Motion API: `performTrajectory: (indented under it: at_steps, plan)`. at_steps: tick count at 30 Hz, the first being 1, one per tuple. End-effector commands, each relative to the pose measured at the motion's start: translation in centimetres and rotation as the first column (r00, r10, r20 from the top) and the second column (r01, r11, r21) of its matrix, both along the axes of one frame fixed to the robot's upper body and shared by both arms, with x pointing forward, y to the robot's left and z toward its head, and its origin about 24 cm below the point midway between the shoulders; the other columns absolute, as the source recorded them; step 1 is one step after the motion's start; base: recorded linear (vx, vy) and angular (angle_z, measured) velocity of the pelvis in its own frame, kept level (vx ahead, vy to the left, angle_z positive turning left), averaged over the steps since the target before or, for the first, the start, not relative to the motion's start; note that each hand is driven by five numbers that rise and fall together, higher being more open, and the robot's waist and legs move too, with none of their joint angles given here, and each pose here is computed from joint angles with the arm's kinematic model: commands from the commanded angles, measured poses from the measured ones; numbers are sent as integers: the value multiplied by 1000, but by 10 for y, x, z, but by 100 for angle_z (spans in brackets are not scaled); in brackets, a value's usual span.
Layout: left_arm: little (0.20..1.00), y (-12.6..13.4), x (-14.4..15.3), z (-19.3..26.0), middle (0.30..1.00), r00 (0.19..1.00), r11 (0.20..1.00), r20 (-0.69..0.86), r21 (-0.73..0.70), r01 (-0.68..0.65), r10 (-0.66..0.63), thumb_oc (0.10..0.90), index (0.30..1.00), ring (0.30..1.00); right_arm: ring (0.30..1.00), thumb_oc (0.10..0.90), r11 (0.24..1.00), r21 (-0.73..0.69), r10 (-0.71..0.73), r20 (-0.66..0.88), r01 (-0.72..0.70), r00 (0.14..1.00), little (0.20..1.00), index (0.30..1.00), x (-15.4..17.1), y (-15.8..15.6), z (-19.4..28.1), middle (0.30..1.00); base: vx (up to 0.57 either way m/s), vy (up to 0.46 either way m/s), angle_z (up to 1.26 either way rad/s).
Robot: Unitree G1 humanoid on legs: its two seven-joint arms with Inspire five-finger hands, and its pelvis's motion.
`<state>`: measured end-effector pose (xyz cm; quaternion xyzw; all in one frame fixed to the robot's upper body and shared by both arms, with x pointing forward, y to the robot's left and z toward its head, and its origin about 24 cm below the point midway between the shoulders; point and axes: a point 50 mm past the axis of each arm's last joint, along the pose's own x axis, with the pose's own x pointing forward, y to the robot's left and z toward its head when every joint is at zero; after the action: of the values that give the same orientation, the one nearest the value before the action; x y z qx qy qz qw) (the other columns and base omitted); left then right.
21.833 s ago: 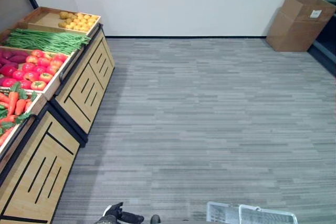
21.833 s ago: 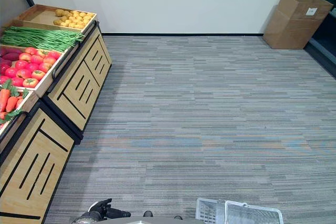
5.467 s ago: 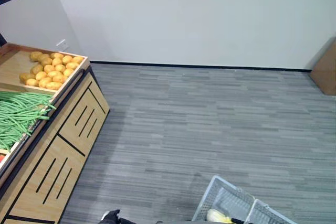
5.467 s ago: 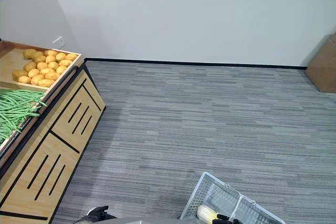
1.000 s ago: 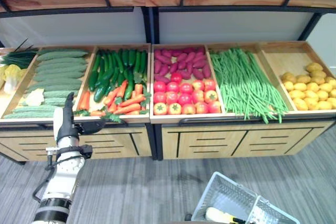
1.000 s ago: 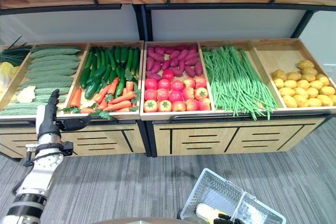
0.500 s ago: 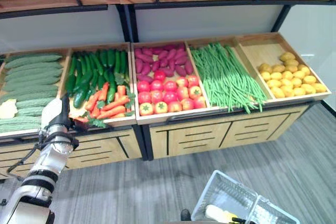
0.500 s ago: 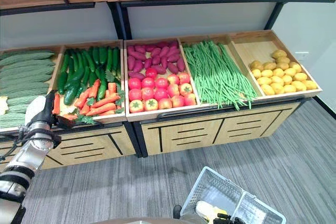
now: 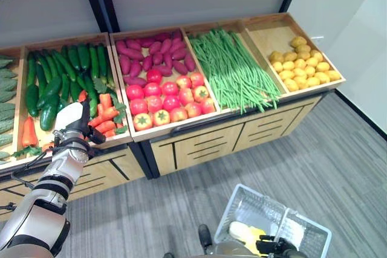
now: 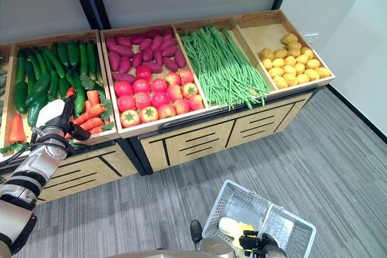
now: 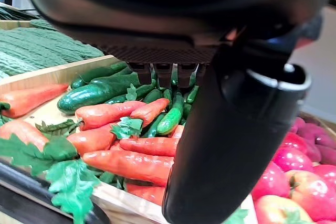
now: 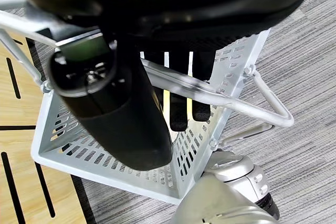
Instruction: Get the vegetables into the basket
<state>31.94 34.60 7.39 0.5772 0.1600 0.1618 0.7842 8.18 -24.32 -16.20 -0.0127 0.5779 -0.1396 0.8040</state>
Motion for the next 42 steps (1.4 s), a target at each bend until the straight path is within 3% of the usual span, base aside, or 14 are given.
performTrajectory:
  at_steps: [1,21,23,26,27,28,42]
  plan:
    - [1000,14,25,80,1000,977,992,214,118,-46,20,900,1000,1000,300,400,993,-89,73,-52,-77,996,300,300,-6,-18,4,300,-13,-1,-17]
    - [1000,55,7,89,1000,974,968,122,142,-206,189,900,1000,1000,300,400,993,-80,87,48,-83,995,300,300,19,-12,8,300,-14,2,-7]
    - [1000,42,17,108,1000,975,980,192,142,-138,110,900,1000,1000,300,400,995,-78,60,60,-55,996,300,300,20,-12,9,300,-9,13,-4]
    - [1000,38,17,106,1000,973,984,210,127,-122,94,900,1000,1000,300,400,996,-62,63,68,-59,996,300,300,23,-8,8,300,-3,13,6]
    - [347,37,18,103,347,973,986,209,112,-123,98,433,347,347,300,400,996,-54,81,61,-78,995,300,300,23,-7,8,300,14,37,6]
    - [300,37,19,102,300,973,987,209,107,-124,99,400,300,300,300,400,995,-54,88,59,-85,994,300,300,24,-7,8,300,15,36,1]
    - [300,32,20,91,300,981,990,173,84,-109,93,400,300,300,300,400,985,-61,162,34,-160,986,300,300,24,-3,7,300,11,13,-2]
